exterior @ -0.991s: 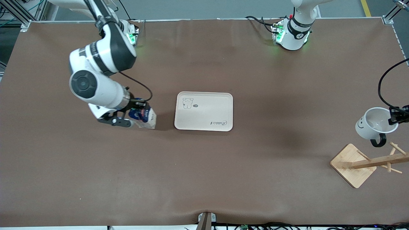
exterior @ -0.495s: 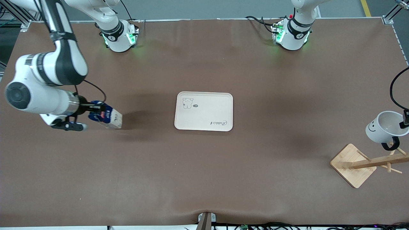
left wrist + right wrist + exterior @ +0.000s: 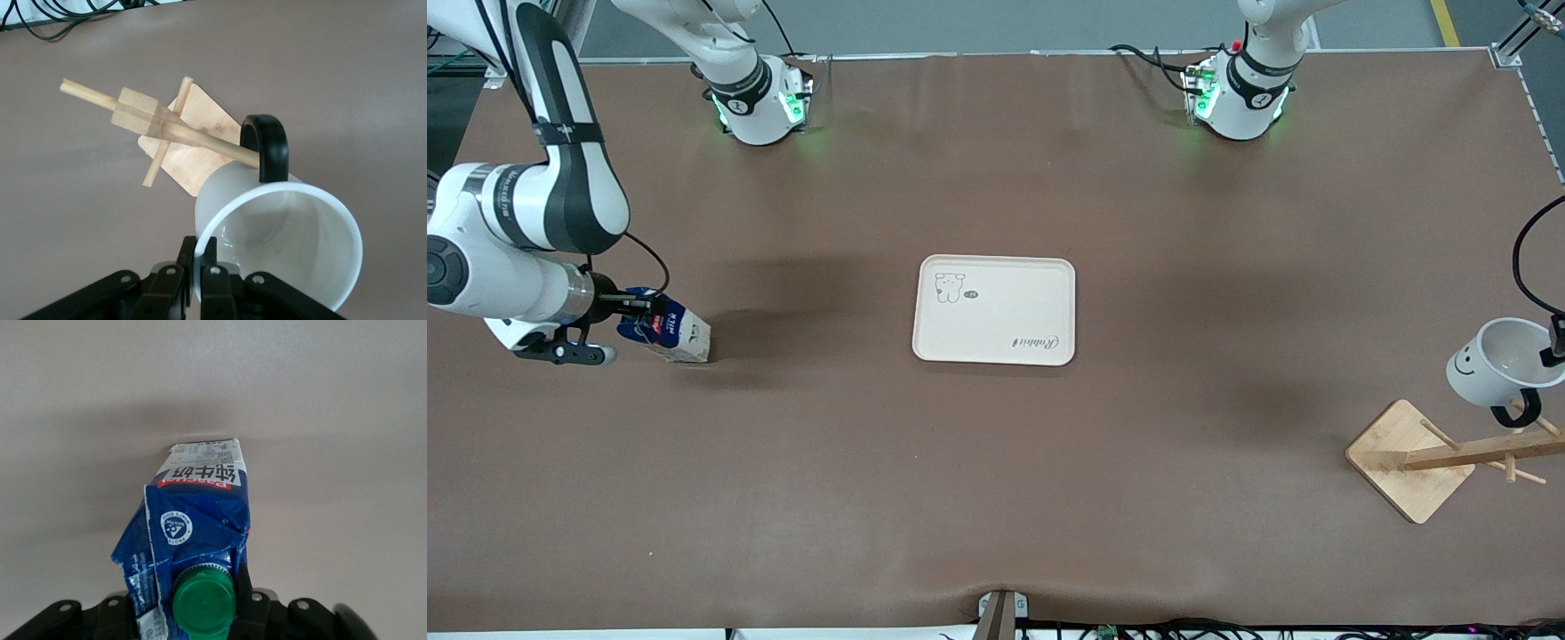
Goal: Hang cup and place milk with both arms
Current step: 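Hang the mug on the stand while the right gripper moves milk aside, then release the mug and milk carton and lift both grippers away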
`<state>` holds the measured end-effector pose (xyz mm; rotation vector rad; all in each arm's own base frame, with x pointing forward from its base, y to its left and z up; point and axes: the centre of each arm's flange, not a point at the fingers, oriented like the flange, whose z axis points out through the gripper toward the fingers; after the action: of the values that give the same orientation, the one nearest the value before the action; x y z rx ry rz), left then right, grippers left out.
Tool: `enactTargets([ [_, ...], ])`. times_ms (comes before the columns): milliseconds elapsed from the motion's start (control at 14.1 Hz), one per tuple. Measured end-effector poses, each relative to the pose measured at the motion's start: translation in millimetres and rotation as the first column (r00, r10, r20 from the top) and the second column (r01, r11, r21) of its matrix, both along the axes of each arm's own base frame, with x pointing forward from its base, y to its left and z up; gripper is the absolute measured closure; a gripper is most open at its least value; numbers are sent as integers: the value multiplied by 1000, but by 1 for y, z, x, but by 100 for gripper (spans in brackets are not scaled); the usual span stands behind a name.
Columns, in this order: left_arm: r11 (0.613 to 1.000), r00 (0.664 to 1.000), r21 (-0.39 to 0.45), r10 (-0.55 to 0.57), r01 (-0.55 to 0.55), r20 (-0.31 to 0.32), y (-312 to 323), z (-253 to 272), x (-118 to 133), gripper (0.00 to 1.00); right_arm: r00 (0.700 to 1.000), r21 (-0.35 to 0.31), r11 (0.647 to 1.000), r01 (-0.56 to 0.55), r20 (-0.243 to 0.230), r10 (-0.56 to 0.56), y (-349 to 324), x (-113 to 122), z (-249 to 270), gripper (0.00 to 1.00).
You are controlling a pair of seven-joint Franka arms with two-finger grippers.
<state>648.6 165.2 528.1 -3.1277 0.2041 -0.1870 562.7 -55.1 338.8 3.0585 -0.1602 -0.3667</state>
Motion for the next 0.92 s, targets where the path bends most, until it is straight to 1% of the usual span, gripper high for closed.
enactTargets([
  [283,1000,1000,-17,11,-11,7,15,-13,3,93,1000,-5,1000,-3,20,3,-2,-7,-4,52],
  [354,1000,1000,-19,11,-11,8,16,-18,5,93,1000,-4,1000,-2,21,3,-2,-8,-5,48],
  [425,1000,1000,-20,12,-12,7,17,-24,8,93,1000,-3,1000,-2,15,2,-2,-11,-11,41],
  [495,1000,1000,-22,13,-13,7,19,-28,9,93,1000,-2,1000,-2,7,2,-2,-14,-19,29],
  [566,1000,1000,-22,15,-15,9,20,-30,10,93,1000,-1,1000,-2,0,2,-2,-16,-25,20],
  [637,1000,1000,-22,15,-15,9,20,-30,10,87,1000,0,1000,-2,-6,2,-2,-17,-29,9],
  [708,1000,1000,-24,14,-13,8,20,-31,11,87,1000,0,1000,-3,-9,3,-2,-17,-31,1],
  [778,1000,1000,-28,12,-12,7,18,-32,12,83,1000,2,1000,-10,-11,10,-2,-18,-31,0],
  [920,999,1000,-35,5,-5,10,13,-32,13,66,999,10,999,-39,-19,40,-2,-18,-30,0],
])
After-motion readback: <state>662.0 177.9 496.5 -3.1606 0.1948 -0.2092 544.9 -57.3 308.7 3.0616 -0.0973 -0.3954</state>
